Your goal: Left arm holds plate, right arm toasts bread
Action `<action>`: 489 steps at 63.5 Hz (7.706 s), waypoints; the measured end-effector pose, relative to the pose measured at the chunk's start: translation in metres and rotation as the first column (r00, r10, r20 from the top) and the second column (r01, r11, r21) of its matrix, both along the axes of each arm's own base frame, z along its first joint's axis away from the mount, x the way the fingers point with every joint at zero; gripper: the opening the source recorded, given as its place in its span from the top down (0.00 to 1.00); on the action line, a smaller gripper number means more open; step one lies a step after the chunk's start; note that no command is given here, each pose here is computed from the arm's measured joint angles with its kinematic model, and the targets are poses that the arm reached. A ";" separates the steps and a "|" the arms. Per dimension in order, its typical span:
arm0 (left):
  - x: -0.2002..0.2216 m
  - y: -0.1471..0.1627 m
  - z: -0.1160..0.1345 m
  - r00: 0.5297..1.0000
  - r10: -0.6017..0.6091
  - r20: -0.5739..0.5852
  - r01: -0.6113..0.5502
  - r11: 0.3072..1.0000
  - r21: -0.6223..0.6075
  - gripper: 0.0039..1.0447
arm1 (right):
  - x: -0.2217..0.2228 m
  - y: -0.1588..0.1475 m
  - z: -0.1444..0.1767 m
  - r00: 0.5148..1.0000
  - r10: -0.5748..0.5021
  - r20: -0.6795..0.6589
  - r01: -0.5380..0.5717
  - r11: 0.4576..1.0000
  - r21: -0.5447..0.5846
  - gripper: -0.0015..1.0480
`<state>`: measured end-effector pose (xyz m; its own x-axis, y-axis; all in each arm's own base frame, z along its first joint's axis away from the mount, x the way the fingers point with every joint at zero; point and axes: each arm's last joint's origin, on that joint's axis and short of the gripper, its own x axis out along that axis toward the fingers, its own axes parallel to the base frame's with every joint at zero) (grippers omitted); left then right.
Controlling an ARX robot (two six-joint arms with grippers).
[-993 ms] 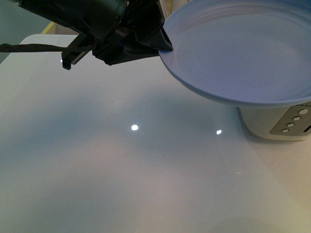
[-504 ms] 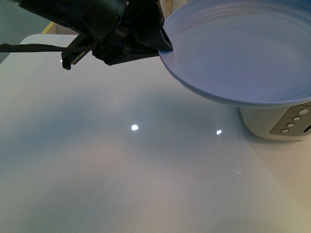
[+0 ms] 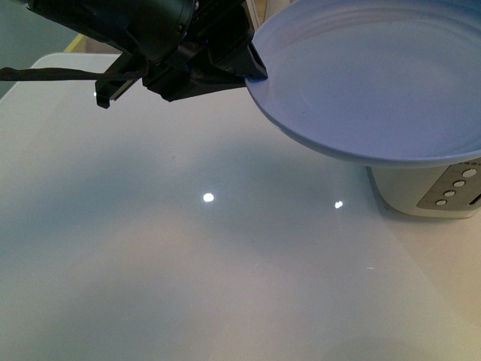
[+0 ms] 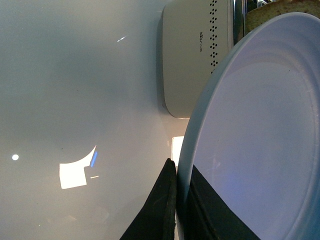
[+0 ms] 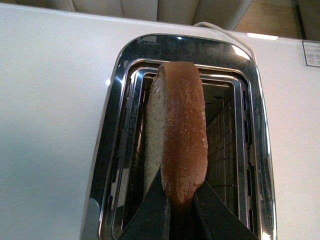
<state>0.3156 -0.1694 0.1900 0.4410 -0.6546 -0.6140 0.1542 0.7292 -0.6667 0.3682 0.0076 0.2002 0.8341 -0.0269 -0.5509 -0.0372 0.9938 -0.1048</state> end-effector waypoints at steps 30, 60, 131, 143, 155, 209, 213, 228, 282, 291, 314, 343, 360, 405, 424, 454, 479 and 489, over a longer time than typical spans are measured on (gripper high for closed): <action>0.000 0.000 0.000 1.000 -0.004 -0.002 0.004 1.000 -0.004 0.97 | -0.006 -0.004 -0.001 1.000 -0.011 0.003 0.011 0.999 0.033 0.35; 0.000 0.001 0.000 1.000 -0.002 -0.002 0.002 1.000 -0.004 0.97 | -0.062 -0.021 0.071 0.963 -0.096 0.254 0.070 0.992 0.109 0.08; -0.003 0.002 -0.006 1.000 -0.004 -0.004 0.004 1.000 0.022 0.97 | -0.206 -0.008 -0.006 0.838 -0.042 0.544 -0.023 0.993 0.112 0.98; -0.003 0.002 -0.007 1.000 -0.006 -0.008 0.006 1.000 0.027 0.97 | -0.222 -0.008 -0.017 0.840 -0.042 0.541 -0.022 0.994 0.111 0.98; -0.003 0.003 -0.007 1.000 -0.004 -0.008 0.004 1.000 0.027 0.97 | -0.233 -0.008 -0.023 0.839 -0.042 0.543 -0.023 0.994 0.111 0.98; -0.003 0.003 -0.007 1.000 -0.008 -0.005 0.008 0.999 0.031 0.97 | -0.256 -0.008 -0.028 0.824 -0.042 0.565 -0.025 0.994 0.111 0.98; -0.003 0.003 -0.007 1.000 -0.009 -0.005 0.009 0.999 0.031 0.97 | -0.257 -0.008 -0.028 0.823 -0.042 0.566 -0.025 0.994 0.111 0.98; -0.003 0.003 -0.007 1.000 -0.009 -0.005 0.009 0.999 0.031 0.97 | -0.261 -0.008 -0.028 0.824 -0.042 0.565 -0.025 0.994 0.111 0.98; -0.004 0.002 -0.007 1.000 -0.022 0.001 0.022 0.999 0.039 0.97 | -0.271 -0.008 -0.031 0.826 -0.041 0.561 -0.026 0.994 0.111 0.16; -0.004 0.002 -0.007 1.000 -0.021 0.001 0.021 0.999 0.040 0.97 | -0.271 -0.008 -0.031 0.826 -0.041 0.561 -0.026 0.994 0.111 0.09; 0.002 0.026 -0.011 1.000 -0.011 0.008 0.011 0.997 0.071 0.97 | -0.271 -0.008 -0.031 0.826 -0.041 0.562 -0.026 0.994 0.111 0.08; 0.015 0.154 -0.043 0.995 0.085 0.043 -0.091 0.984 0.153 0.97 | -0.271 -0.008 -0.031 0.826 -0.041 0.562 -0.026 0.994 0.111 0.08; 0.017 0.230 -0.100 0.988 0.154 0.017 -0.154 0.967 0.205 0.97 | -0.271 -0.008 -0.031 0.826 -0.041 0.562 -0.027 0.993 0.111 0.08; 0.056 0.286 -0.191 0.993 0.114 0.016 -0.114 0.965 0.235 0.97 | -0.271 -0.008 -0.031 0.826 -0.041 0.562 -0.026 0.994 0.111 0.08; 0.069 0.293 -0.206 0.994 0.108 0.018 -0.109 0.968 0.226 0.97 | -0.271 -0.008 -0.031 0.826 -0.041 0.562 -0.027 0.993 0.111 0.08; 0.079 0.300 -0.224 0.994 0.111 0.002 -0.109 0.970 0.219 0.97 | -0.271 -0.008 -0.031 0.826 -0.041 0.562 -0.026 0.994 0.111 0.08; 0.067 0.301 -0.207 0.993 0.106 0.053 -0.115 0.968 0.225 0.21 | -0.271 -0.008 -0.031 0.826 -0.041 0.562 -0.027 0.993 0.111 0.08; 0.049 0.308 -0.159 0.979 0.129 0.160 -0.168 0.953 0.254 0.07 | -0.271 -0.008 -0.031 0.826 -0.041 0.562 -0.027 0.993 0.111 0.08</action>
<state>0.3647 0.1387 0.0315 0.6147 -0.3974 -0.6813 0.1085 0.8982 -0.4260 0.0969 -0.0002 0.1694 0.9999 -0.0019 0.0143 0.0019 1.0000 0.0032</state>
